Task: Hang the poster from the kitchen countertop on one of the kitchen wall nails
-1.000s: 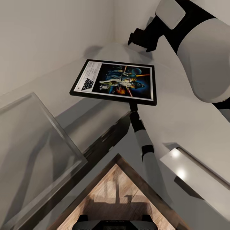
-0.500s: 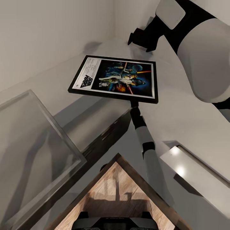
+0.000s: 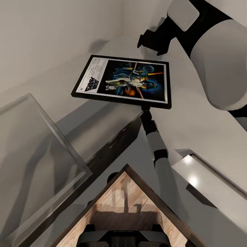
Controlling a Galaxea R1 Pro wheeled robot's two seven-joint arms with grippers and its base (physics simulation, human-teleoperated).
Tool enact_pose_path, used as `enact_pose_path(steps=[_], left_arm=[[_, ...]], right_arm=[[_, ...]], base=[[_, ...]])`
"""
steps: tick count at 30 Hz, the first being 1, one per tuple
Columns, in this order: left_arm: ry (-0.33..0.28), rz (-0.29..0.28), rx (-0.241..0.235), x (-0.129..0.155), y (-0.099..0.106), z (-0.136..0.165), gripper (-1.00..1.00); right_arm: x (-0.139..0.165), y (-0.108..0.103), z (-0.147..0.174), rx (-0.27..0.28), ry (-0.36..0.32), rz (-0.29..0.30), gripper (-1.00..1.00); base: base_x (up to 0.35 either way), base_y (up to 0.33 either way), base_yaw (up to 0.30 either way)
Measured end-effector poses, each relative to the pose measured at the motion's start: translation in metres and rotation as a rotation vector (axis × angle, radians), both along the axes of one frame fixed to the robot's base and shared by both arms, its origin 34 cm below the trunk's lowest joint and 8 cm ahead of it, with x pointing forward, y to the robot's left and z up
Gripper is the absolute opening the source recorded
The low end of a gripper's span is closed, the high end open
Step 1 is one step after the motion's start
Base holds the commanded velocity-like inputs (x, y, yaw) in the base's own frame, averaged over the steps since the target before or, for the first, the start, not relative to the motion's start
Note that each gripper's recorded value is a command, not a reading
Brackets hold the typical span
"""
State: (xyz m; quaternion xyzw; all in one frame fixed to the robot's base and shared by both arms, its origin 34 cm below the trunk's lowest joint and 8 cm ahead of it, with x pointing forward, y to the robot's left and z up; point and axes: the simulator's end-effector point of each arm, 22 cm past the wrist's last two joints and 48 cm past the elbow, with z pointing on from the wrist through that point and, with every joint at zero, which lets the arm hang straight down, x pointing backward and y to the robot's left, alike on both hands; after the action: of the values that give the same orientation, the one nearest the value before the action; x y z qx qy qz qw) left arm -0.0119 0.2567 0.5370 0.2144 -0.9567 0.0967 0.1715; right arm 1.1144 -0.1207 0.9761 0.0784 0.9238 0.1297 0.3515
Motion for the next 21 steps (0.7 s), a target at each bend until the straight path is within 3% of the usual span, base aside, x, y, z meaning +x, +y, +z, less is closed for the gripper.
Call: enact_pose_path(steps=[21], left_arm=[[0.004, 0.001, -0.001, -0.0014, -0.0002, 0.0007, 1.00]], right_arm=[[0.0039, 0.0004, 0.0051, 0.005, -0.019, -0.001, 1.00]], base=[[0.000, 0.000, 0.000]])
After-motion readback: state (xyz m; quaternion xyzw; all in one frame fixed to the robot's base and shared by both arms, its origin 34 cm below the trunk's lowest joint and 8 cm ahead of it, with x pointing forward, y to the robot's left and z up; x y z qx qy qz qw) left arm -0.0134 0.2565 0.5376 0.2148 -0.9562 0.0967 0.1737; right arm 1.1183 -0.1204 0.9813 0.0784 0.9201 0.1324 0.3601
